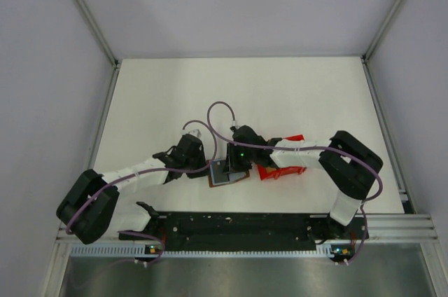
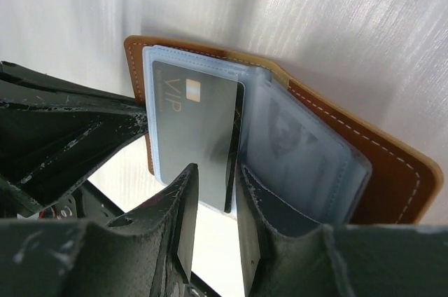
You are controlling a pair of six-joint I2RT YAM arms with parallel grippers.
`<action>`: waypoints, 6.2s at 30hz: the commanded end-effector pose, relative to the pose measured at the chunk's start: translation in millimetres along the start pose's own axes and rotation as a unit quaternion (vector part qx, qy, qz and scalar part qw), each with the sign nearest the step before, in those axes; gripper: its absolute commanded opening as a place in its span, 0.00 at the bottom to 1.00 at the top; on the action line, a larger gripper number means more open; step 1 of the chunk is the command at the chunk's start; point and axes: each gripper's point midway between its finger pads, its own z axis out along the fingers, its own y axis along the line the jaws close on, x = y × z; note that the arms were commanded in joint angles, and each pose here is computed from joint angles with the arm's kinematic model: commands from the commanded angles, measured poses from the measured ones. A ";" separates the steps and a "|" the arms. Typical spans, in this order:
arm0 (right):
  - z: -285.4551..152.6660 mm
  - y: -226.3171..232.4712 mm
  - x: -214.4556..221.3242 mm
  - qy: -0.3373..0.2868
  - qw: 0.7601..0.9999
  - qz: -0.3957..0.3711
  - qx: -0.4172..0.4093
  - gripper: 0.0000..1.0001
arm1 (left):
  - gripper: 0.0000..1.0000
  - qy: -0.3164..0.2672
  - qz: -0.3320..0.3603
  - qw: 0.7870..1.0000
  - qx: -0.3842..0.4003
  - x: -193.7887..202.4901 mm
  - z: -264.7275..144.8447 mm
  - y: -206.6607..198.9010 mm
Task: Put the credit cards into the card holder
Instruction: Insert the credit card into the card holder, then pick up the credit card from the storage box.
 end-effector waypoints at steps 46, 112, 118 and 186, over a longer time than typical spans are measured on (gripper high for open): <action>-45.7 -62.7 -29.0 -0.042 0.982 -0.070 0.172 0.20 | 0.00 -0.018 0.052 0.998 -0.044 -14.4 -35.3 11.1; -130.2 -133.7 -54.0 -0.106 0.983 0.003 0.152 0.17 | 0.00 0.014 0.058 0.998 0.026 -15.9 -38.2 -25.5; -130.7 -126.5 -53.8 -0.103 0.985 0.000 0.135 0.12 | 0.00 0.017 0.057 0.998 0.025 -13.9 -36.2 -24.2; -120.9 -108.9 -47.3 -0.081 0.965 -0.079 0.236 0.13 | 0.00 0.014 0.054 0.998 0.036 -14.9 -36.5 -28.9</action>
